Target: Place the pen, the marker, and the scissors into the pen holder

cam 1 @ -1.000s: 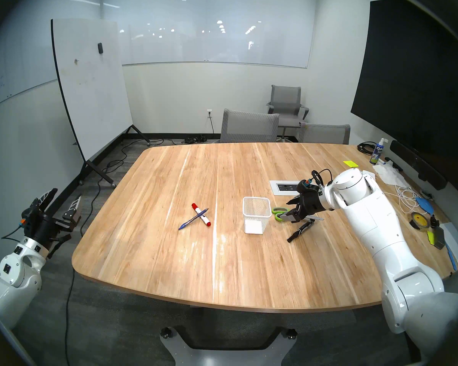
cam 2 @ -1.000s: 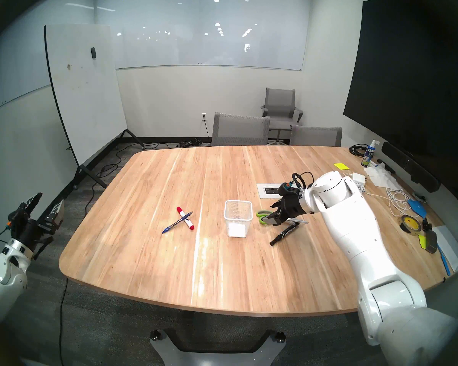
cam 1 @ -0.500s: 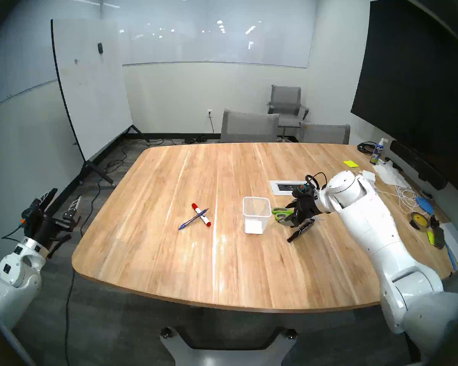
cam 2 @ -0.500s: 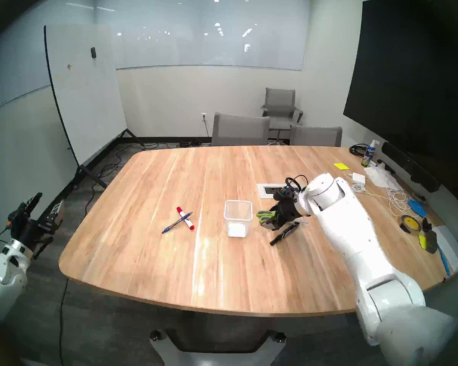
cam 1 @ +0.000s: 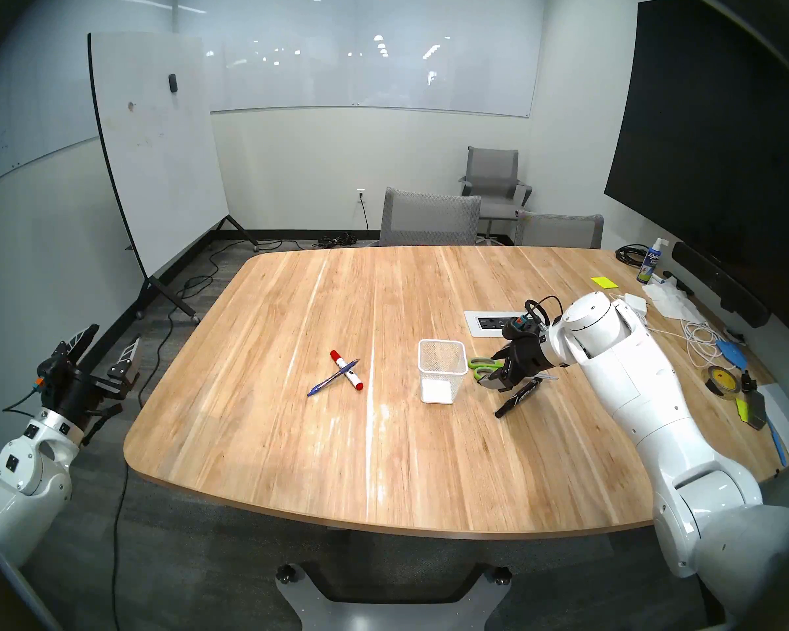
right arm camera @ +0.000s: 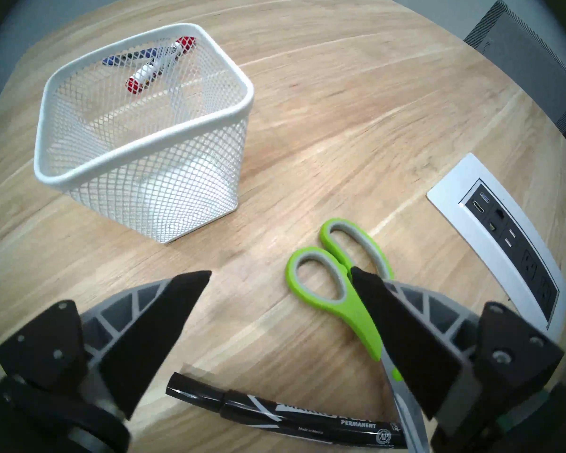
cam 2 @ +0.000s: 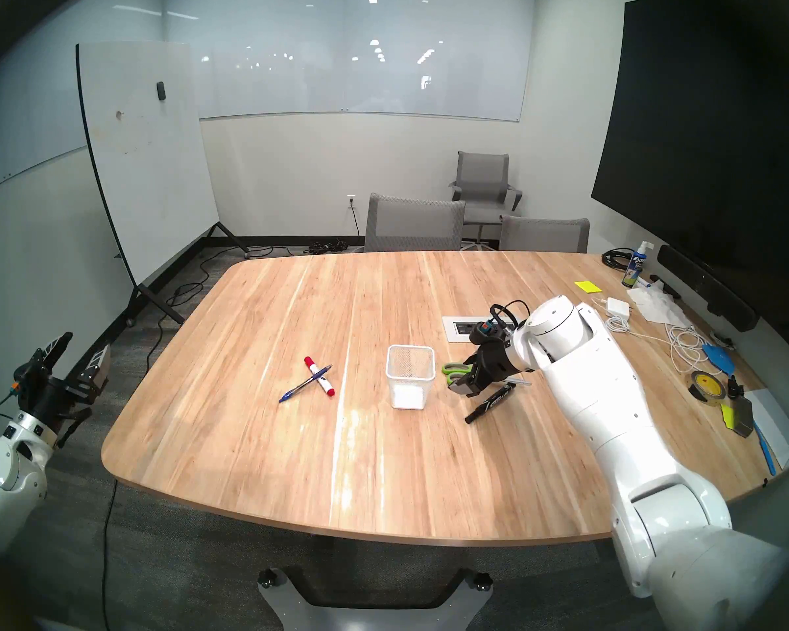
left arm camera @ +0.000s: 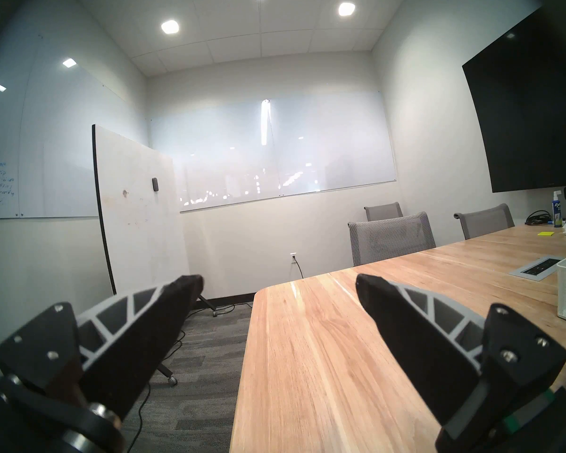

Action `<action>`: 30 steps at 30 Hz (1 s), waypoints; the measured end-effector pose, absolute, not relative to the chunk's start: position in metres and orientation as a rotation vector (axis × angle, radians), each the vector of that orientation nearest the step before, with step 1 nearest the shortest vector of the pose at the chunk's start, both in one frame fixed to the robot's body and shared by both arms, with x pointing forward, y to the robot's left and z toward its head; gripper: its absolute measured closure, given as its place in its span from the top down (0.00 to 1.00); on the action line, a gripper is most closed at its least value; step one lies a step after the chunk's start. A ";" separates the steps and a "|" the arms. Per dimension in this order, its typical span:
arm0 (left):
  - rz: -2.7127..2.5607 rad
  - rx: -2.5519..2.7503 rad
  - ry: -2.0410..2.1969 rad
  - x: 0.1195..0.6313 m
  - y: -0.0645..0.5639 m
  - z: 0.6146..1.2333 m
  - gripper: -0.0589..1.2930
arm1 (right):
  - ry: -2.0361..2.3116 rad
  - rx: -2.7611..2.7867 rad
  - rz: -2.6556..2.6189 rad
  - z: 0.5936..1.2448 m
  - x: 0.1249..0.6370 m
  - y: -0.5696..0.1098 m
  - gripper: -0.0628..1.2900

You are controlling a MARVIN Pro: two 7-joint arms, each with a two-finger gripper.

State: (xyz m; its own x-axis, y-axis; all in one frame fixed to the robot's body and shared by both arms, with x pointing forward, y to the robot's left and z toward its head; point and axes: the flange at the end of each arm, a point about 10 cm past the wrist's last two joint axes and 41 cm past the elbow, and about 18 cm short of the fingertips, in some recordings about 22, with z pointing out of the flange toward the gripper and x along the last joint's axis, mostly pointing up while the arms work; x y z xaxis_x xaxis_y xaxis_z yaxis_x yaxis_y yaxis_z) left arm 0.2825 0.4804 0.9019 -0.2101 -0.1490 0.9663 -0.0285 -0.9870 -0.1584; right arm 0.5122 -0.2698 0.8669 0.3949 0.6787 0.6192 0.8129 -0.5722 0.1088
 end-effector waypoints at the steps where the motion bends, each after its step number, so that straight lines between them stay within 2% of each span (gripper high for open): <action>1: -2.375 -1.923 0.217 0.283 0.480 0.902 0.99 | -1.322 -2.442 -0.927 0.865 0.511 -0.269 0.95; 30: -2.375 -1.923 0.217 0.283 0.480 0.902 0.99 | -1.295 -2.452 -0.906 0.841 0.506 -0.259 0.95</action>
State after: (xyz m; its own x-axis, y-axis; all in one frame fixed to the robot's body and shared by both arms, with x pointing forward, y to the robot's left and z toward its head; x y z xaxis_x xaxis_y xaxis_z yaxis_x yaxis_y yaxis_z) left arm 0.2825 0.4804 0.9019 -0.2101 -0.1490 0.9663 -0.0285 -0.9870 -0.1584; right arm 0.5063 -0.2591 0.8408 0.4203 0.6679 0.6142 0.8059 -0.5858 0.0855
